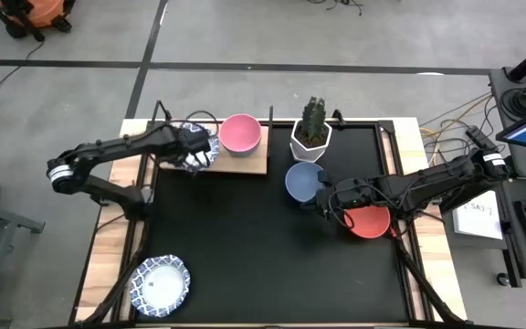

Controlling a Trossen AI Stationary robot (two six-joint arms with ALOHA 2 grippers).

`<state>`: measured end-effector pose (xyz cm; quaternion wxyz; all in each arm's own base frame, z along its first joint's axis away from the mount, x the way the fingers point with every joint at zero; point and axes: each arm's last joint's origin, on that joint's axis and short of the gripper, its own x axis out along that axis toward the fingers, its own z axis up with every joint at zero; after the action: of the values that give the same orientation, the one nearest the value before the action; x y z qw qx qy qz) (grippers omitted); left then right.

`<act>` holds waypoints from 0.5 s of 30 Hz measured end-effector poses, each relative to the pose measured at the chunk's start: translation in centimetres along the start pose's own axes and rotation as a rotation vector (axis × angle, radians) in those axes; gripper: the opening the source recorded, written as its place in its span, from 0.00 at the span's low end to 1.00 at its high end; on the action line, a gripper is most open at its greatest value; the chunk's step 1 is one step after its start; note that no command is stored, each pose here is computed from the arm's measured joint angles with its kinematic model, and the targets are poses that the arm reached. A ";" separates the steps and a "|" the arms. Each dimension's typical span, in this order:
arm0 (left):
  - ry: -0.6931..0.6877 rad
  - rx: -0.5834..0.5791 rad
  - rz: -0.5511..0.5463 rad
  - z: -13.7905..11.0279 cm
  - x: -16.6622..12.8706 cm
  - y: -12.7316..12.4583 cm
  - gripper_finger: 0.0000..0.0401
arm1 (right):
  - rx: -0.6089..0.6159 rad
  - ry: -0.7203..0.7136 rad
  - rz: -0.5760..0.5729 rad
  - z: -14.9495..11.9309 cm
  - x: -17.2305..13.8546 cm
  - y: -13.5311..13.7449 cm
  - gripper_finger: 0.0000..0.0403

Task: Place and stack bowls onto a shelf
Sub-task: Stack the right white patterned paper bowl on top of the white patterned paper bowl on the shelf

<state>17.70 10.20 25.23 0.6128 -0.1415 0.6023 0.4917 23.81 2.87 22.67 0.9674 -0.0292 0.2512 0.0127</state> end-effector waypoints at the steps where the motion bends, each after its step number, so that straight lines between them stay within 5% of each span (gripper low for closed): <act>1: -0.001 0.054 -0.065 -0.3 -0.6 -0.4 0.00 | 0.000 0.000 0.000 0.0 0.0 0.0 0.02; 4: 0.010 0.261 -0.272 -1.6 -2.0 -2.0 0.00 | -0.001 0.000 0.000 0.0 0.0 0.0 0.02; 7: -0.037 0.405 -0.355 -2.5 -2.4 -3.8 0.00 | -0.002 0.000 -0.001 0.0 0.0 0.0 0.02; 15: -0.059 0.450 -0.191 -2.0 -0.9 -5.6 0.00 | -0.009 0.000 -0.002 0.0 0.0 0.0 0.02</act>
<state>21.02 5.64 23.21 0.6898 -0.0435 0.6625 0.2888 23.82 2.86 22.67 0.9673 -0.0339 0.2510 0.0129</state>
